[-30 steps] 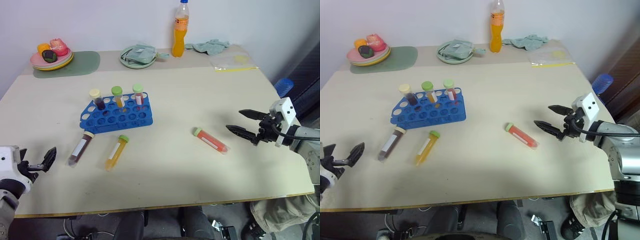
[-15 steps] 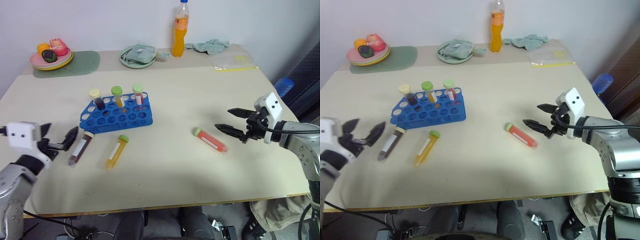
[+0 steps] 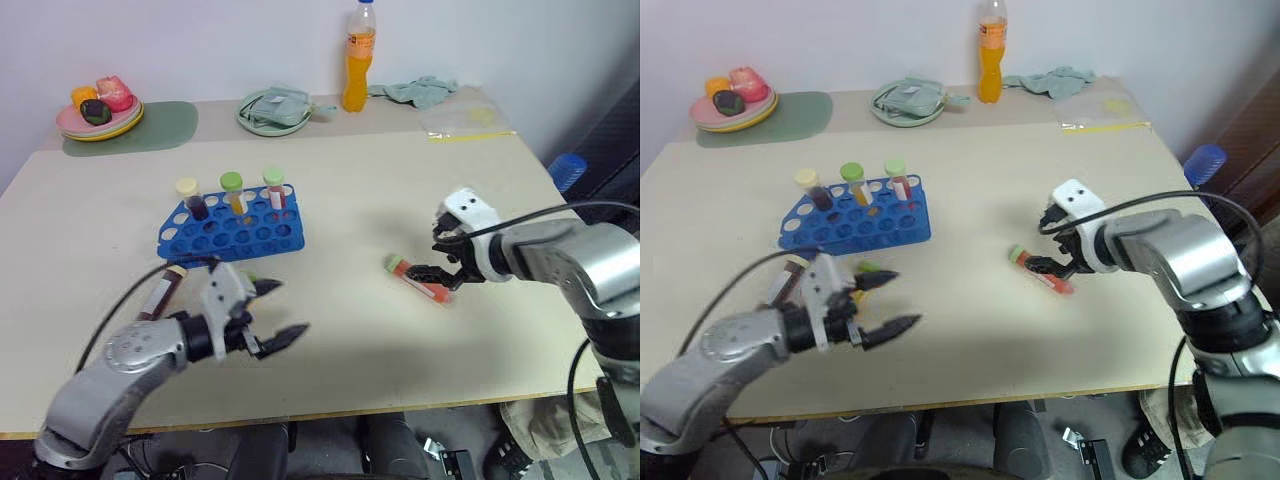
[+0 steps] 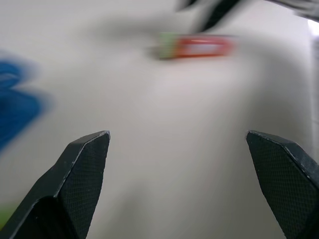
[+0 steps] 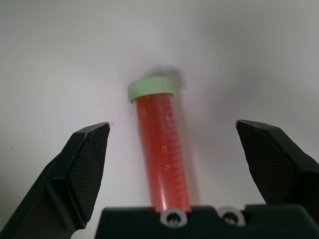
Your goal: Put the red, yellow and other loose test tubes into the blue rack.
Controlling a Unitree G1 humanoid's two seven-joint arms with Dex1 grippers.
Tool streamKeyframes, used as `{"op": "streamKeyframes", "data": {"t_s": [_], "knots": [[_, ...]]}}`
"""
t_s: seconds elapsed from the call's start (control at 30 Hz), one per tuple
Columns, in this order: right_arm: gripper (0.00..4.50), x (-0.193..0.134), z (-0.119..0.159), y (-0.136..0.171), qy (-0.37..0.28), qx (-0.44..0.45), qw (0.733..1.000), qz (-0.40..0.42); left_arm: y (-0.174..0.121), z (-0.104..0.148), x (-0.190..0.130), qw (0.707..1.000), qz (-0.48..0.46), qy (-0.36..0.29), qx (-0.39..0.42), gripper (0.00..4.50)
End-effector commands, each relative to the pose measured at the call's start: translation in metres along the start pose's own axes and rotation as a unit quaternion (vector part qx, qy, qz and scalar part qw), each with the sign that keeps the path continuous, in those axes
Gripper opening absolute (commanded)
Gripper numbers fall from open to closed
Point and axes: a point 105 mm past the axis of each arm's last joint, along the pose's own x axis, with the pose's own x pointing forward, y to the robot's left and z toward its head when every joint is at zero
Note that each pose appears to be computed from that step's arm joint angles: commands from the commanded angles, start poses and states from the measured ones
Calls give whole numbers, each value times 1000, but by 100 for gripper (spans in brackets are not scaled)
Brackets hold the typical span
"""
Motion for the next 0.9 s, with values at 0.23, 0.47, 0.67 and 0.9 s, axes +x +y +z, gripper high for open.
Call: {"op": "streamKeyframes", "data": {"t_s": [0.23, 0.47, 0.67, 0.9], "knots": [[448, 11, 5, 6, 73, 15, 997, 23, -23, 15, 13, 996, -63, -34, 50, 450], [267, 18, 6, 5, 85, 23, 996, 25, -28, 12, 14, 997, -60, -31, 46, 450], [75, 12, 11, 14, 74, -8, 996, 46, -21, 8, 10, 998, -45, -30, 44, 450], [75, -5, 66, 33, -173, -101, 977, 74, 14, -2, -10, 997, 67, -41, -2, 450]]}}
